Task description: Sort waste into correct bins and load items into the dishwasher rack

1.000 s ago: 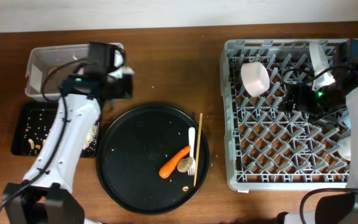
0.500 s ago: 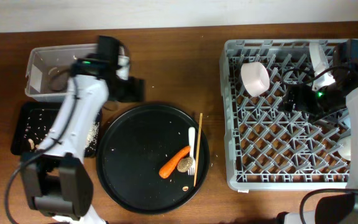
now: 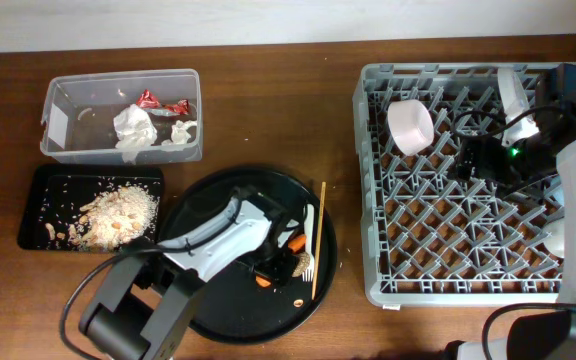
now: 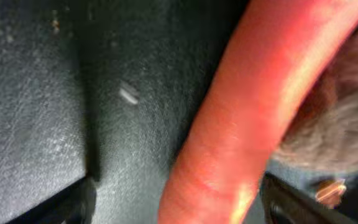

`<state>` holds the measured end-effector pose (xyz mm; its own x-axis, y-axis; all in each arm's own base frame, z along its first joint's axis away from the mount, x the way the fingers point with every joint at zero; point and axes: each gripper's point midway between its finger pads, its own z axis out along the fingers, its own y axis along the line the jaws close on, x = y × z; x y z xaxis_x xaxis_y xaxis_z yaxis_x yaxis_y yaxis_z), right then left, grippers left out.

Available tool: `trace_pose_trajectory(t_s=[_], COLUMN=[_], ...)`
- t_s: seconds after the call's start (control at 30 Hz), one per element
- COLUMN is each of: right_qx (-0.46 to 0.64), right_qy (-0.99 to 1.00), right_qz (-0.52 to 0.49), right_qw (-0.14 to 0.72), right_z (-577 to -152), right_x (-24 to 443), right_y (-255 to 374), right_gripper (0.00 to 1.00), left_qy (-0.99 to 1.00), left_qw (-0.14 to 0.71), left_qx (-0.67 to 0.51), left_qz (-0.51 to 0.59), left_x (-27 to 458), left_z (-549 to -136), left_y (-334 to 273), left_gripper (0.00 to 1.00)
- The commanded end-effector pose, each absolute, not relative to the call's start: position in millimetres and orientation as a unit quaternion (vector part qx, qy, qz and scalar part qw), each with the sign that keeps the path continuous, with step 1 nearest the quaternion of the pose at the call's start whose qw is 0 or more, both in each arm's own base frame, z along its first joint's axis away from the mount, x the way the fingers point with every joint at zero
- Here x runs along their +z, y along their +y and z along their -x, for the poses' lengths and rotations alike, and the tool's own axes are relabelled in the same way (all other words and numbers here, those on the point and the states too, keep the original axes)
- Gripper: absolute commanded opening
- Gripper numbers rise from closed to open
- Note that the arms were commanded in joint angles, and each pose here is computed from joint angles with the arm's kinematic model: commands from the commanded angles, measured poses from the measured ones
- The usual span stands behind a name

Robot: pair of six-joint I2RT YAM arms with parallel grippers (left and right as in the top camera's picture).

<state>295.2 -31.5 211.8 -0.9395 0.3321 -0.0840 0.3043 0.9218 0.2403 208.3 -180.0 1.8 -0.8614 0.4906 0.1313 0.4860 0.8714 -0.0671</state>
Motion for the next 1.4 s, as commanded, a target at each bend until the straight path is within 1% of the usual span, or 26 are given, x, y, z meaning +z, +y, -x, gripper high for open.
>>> trace_pose_trajectory(t_s=[0.0,0.03,0.07,0.13,0.2,0.23,0.27,0.3,0.37,0.43,0.5,0.6,0.7,0.83,0.9,1.0,1.1,1.13,1.17,1.2,1.27,1.3,1.37], right_qx=[0.109,0.109,0.109,0.109,0.109,0.109,0.109,0.109,0.109,0.109,0.109,0.109,0.109,0.109,0.109,0.109,0.108,0.108,0.109,0.108,0.108,0.109,0.109], right_qy=[0.978,0.978,0.978,0.978,0.978,0.978,0.978,0.978,0.978,0.978,0.978,0.978,0.978,0.978,0.978,0.978,0.978,0.978,0.978,0.979,0.979,0.978,0.978], right_qz=[-0.160,-0.160,-0.160,-0.160,-0.160,-0.160,-0.160,-0.160,-0.160,-0.160,-0.160,-0.160,-0.160,-0.160,-0.160,-0.160,-0.160,-0.160,-0.160,-0.160,-0.160,-0.160,-0.160], right_qw=[0.073,0.073,0.072,0.072,0.072,0.072,0.072,0.072,0.072,0.072,0.071,0.072,0.072,0.072,0.072,0.072,0.072,0.072,0.072,0.072,0.072,0.072,0.072], right_z=[-293,-293,-292,-292,-292,-292,-292,-292,-292,-292,-292,-292,-292,-292,-292,-292,-292,-292,-292,-292,-292,-292,-292], right_x=[218,218,218,218,218,218,218,218,218,218,218,218,218,218,218,218,218,218,218,218,218,218,218], right_y=[-32,-32,-32,-32,-32,-32,-32,-32,-32,-32,-32,-32,-32,-32,-32,-32,-32,-32,-32,-32,-32,-32,-32], right_gripper=[0.92,0.92,0.92,0.92,0.92,0.92,0.92,0.92,0.92,0.92,0.92,0.92,0.92,0.92,0.92,0.92,0.92,0.92,0.92,0.92,0.92,0.92,0.92], left_qy=[-0.964,-0.964,-0.964,-0.964,-0.964,-0.964,-0.964,-0.964,-0.969,-0.976,-0.984,-0.988,-0.976,-0.940,-0.929,-0.910,-0.899,-0.897,-0.895,-0.893,-0.894,-0.894,-0.895], left_qw=[0.045,0.036,0.027,0.029,0.036,0.039,0.043,0.039,-0.020,-0.070,-0.122,-0.151,-0.163,-0.201,-0.210,-0.160,-0.150,-0.142,-0.141,-0.144,-0.141,-0.144,-0.151], left_qx=[0.021,0.013,0.013,0.012,0.009,0.007,0.004,-0.004,-0.025,-0.014,-0.022,-0.034,-0.052,-0.058,-0.060,-0.055,-0.034,-0.036,-0.036,-0.037,-0.037,-0.037,-0.036], left_qz=[0.262,0.263,0.263,0.263,0.263,0.262,0.262,0.262,0.245,0.204,0.124,0.022,-0.134,-0.268,-0.299,-0.380,-0.410,-0.418,-0.422,-0.424,-0.424,-0.423,-0.419], left_x=[-12,-12,-12,-12,-12,-12,-10,-5,28,65,98,116,117,118,112,66,45,40,40,40,46,56,81], left_z=[-211,-215,-219,-218,-215,-214,-212,-214,-231,-246,-265,-280,-290,-304,-312,-311,-313,-309,-308,-308,-309,-311,-312], left_y=[-185,-184,-185,-184,-182,-181,-179,-176,-167,-147,-101,-43,38,98,115,140,156,161,164,166,166,167,164], left_gripper=[0.79,0.75,0.62,0.29,0.14,0.04,0.01,0.01,0.01,0.01,0.00,0.01,0.00,0.01,0.00,0.01,0.01,0.14,0.23,0.68,0.87,0.99,0.99])
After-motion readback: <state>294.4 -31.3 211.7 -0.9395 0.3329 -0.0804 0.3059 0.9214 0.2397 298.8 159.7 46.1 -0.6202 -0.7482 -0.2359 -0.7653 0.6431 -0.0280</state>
